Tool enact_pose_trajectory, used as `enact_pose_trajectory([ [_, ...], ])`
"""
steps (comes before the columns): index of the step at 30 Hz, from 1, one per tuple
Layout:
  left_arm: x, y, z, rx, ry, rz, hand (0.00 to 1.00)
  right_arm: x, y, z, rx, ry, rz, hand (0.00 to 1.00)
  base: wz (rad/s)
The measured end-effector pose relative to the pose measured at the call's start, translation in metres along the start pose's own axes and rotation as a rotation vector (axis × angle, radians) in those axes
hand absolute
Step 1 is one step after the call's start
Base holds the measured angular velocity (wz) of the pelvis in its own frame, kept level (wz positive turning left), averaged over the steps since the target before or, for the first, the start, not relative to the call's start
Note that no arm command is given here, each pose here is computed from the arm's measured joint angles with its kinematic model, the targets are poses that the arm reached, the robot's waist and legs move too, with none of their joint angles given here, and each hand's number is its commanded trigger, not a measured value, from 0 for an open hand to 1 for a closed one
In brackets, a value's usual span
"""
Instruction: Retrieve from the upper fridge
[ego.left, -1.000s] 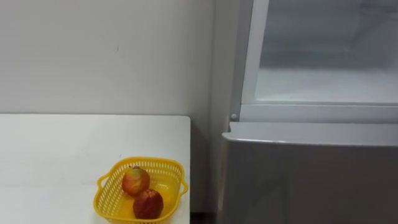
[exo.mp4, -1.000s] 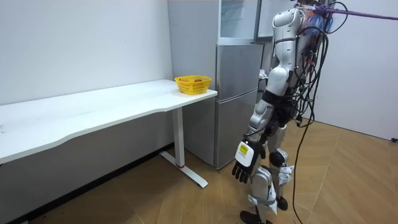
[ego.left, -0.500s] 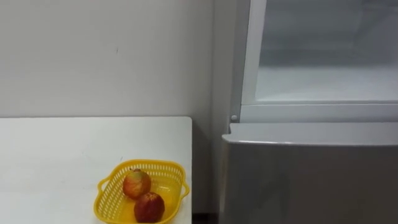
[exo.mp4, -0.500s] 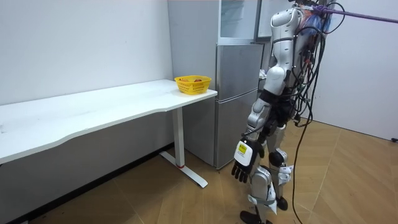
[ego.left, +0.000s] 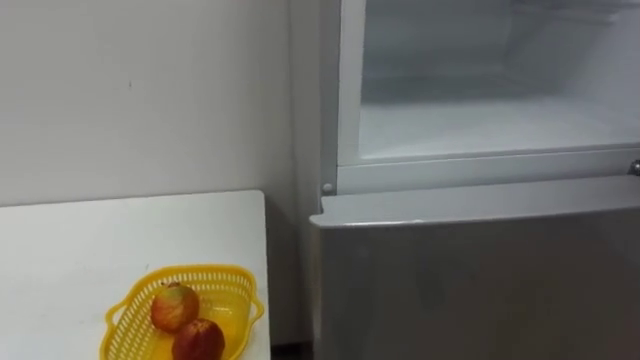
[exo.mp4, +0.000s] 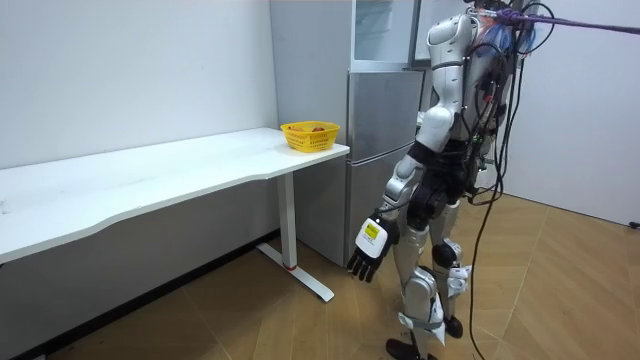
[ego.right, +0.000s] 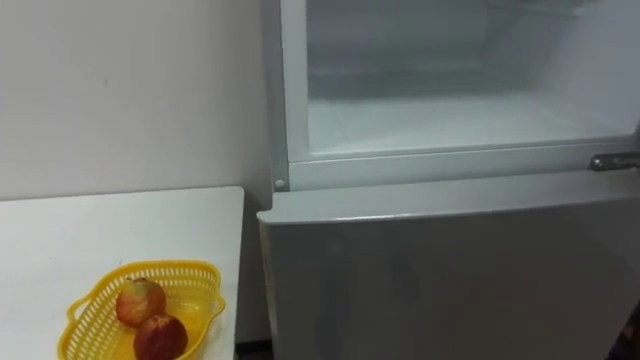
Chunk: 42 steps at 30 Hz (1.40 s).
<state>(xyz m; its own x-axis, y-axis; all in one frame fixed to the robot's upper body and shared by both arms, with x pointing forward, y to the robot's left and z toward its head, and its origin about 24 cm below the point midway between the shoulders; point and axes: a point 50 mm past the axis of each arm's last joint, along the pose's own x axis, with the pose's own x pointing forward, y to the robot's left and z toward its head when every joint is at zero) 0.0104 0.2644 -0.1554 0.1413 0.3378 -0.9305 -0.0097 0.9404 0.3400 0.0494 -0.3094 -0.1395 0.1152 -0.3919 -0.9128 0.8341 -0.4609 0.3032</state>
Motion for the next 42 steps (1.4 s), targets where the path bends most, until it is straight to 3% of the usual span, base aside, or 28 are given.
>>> enact_pose_trajectory([
  [5, 0.0, 0.001, -0.001, -0.013, -0.011, 0.015, 0.0, -0.014, 0.056, 0.011, 0.074, -0.061, 0.187, 0.0, -0.03],
  [10, -0.001, 0.002, 0.001, -0.016, -0.029, 0.024, 0.0, -0.06, 0.124, 0.028, 0.1, -0.156, 0.481, 0.0, -0.04],
  [16, -0.001, 0.002, 0.005, -0.023, -0.064, 0.04, 0.0, -0.109, 0.172, 0.046, 0.132, -0.235, 0.711, 0.0, -0.01],
  [31, -0.002, 0.001, 0.002, -0.011, -0.073, 0.029, 0.0, -0.176, 0.209, 0.045, 0.118, -0.293, 1.044, 0.0, 0.0],
  [42, -0.003, -0.007, -0.022, 0.01, 0.002, 0.009, 0.0, -0.202, 0.22, 0.041, 0.162, -0.301, 1.19, 0.0, 0.0],
])
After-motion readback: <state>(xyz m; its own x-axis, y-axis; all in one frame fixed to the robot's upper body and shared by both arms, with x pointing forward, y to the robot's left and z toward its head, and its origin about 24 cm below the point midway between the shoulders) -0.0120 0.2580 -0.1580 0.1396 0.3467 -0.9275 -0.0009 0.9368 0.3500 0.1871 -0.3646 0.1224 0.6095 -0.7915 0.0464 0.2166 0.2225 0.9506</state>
